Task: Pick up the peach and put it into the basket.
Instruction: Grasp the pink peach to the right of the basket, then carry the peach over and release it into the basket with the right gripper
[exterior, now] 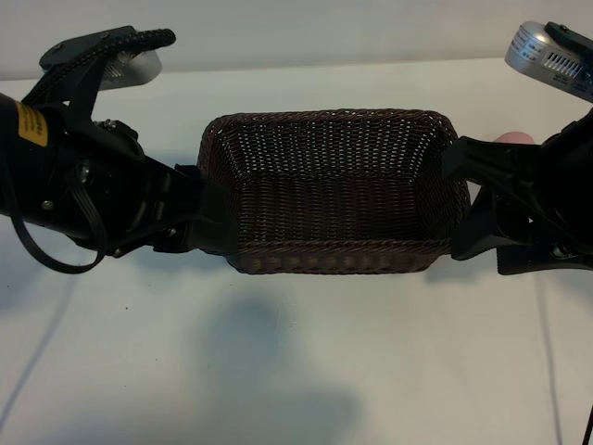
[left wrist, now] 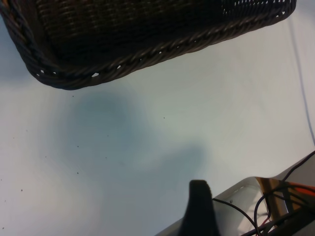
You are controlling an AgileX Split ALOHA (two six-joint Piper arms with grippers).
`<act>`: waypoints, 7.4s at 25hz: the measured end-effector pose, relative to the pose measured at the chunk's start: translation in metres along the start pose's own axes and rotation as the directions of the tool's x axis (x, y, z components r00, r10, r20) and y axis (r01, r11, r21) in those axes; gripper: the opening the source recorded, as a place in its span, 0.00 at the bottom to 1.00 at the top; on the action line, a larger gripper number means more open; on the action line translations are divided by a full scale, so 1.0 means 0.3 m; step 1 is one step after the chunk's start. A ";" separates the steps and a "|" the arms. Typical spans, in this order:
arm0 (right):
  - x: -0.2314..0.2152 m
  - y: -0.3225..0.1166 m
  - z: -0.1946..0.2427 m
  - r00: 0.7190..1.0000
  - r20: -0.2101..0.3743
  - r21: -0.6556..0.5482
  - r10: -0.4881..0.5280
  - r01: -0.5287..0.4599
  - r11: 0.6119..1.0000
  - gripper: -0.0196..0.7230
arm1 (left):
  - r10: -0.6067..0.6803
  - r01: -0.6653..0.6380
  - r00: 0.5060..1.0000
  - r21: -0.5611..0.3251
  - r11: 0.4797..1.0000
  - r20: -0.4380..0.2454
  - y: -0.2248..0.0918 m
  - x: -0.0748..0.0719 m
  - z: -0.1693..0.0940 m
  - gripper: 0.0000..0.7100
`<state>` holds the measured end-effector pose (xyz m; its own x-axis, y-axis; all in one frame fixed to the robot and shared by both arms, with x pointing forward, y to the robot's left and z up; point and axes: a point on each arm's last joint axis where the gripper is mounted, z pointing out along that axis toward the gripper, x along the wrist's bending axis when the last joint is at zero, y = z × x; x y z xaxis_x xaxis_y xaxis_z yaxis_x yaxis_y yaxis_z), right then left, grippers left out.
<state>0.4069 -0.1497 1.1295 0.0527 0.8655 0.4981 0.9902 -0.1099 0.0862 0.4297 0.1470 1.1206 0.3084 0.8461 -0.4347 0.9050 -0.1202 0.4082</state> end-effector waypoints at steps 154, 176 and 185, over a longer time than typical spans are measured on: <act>-0.190 0.533 0.230 0.937 0.134 -0.235 -0.324 0.347 0.908 0.09 | 0.001 -0.001 1.000 0.000 1.000 -0.001 0.000 0.000 0.000 0.76; -0.013 0.415 0.582 0.843 0.081 -0.022 -0.531 0.535 0.845 0.09 | 0.001 -0.001 1.000 0.000 1.000 -0.001 0.000 0.000 0.000 0.76; -0.035 0.427 0.643 0.843 0.090 0.009 -0.530 0.531 0.847 0.14 | 0.001 -0.001 1.000 0.000 1.000 -0.001 0.000 0.000 0.000 0.76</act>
<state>0.5580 -0.0786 0.9687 -0.4683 0.8323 0.2966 0.8681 0.3708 0.3299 0.4298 0.1471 1.1205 0.3087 0.8464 -0.4339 0.9047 -0.1205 0.4085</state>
